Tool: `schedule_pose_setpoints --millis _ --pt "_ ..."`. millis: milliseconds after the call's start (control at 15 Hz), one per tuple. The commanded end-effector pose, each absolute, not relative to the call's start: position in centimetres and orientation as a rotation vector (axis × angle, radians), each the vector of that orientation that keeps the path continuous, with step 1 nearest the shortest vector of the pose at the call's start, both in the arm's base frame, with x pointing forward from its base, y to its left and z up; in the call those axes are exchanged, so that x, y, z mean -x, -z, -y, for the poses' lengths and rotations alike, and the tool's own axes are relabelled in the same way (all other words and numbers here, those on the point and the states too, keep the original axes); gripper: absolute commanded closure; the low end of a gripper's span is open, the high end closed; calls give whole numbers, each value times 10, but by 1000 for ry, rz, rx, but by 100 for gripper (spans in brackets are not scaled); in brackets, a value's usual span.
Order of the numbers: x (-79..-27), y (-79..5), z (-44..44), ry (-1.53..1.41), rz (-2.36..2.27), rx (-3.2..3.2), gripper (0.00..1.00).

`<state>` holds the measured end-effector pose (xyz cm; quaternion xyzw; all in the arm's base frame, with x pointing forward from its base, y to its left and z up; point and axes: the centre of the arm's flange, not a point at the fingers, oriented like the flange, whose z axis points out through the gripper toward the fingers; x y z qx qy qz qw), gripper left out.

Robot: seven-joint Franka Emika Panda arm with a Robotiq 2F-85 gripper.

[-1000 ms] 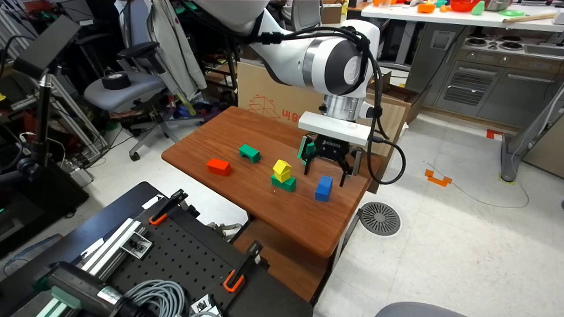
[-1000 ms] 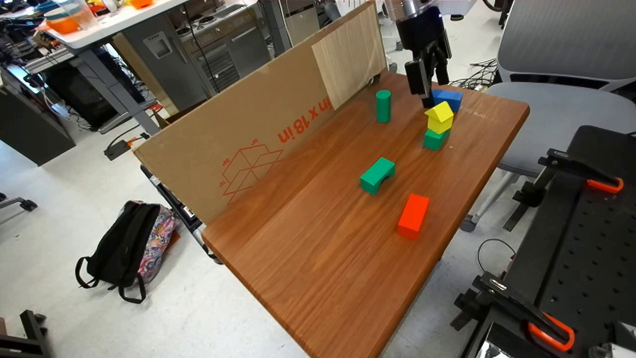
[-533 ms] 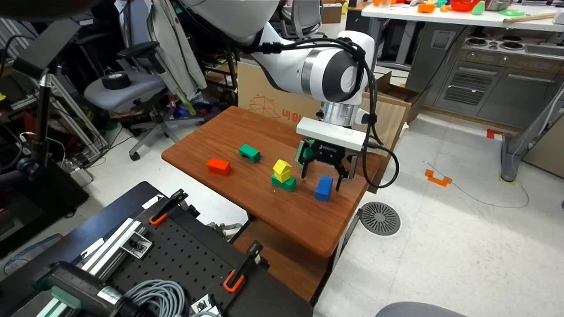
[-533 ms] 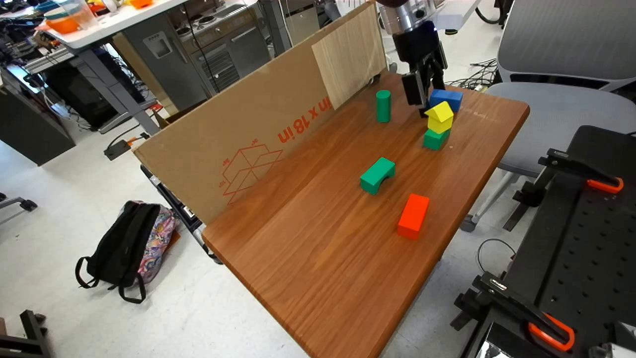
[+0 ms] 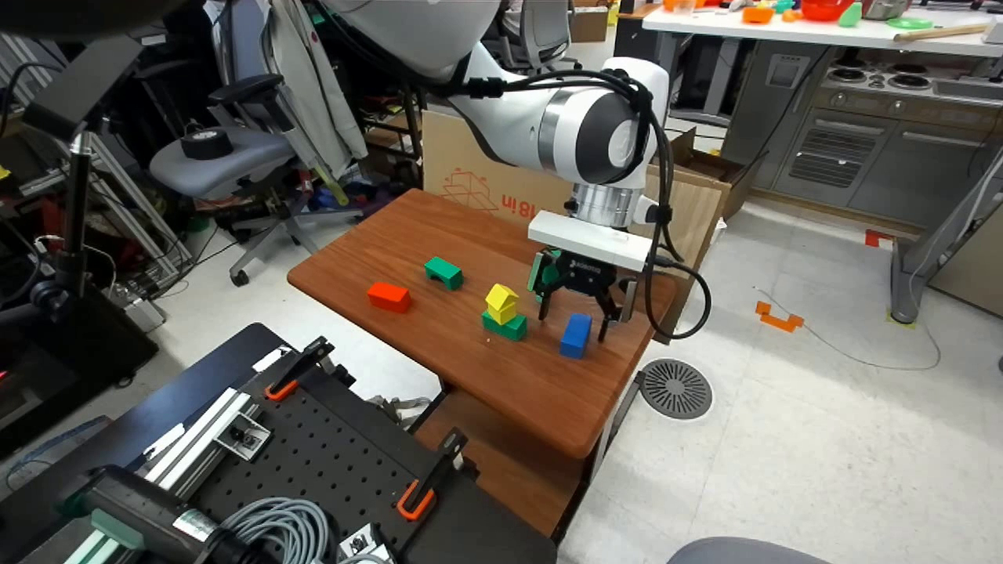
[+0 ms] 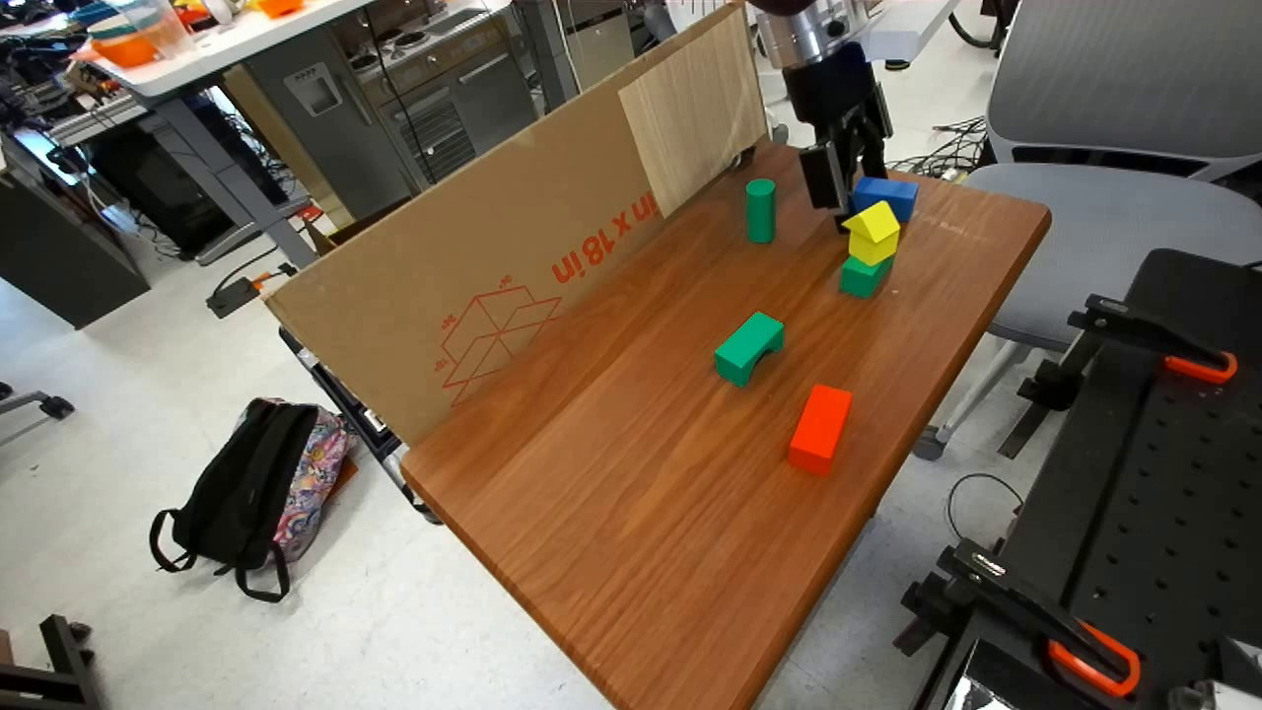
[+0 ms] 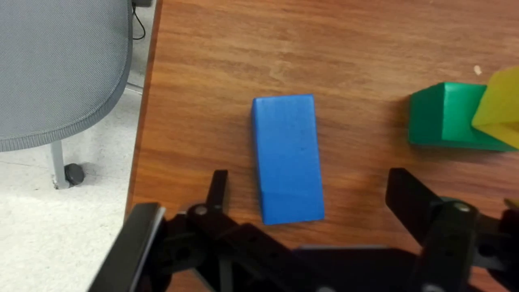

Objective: Pick up the blue block and place it on top of the orange block

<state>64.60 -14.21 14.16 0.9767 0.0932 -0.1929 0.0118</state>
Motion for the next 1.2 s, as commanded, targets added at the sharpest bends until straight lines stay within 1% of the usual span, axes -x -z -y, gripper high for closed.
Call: schedule_pose_setpoints --millis 0,67,400,467,533,867,1133 --pt "-645 -144 147 595 -217 -3058 32" --pt "-645 -144 148 595 -208 -3056 42" --pt "-646 -160 153 592 -128 -3058 79" --pt "-645 -164 152 580 -109 -3061 88" --pt "-643 -170 150 566 -97 -3069 92" --pt "-634 -221 126 430 -200 -3056 92" --pt "-632 -284 72 302 -387 -2937 92"
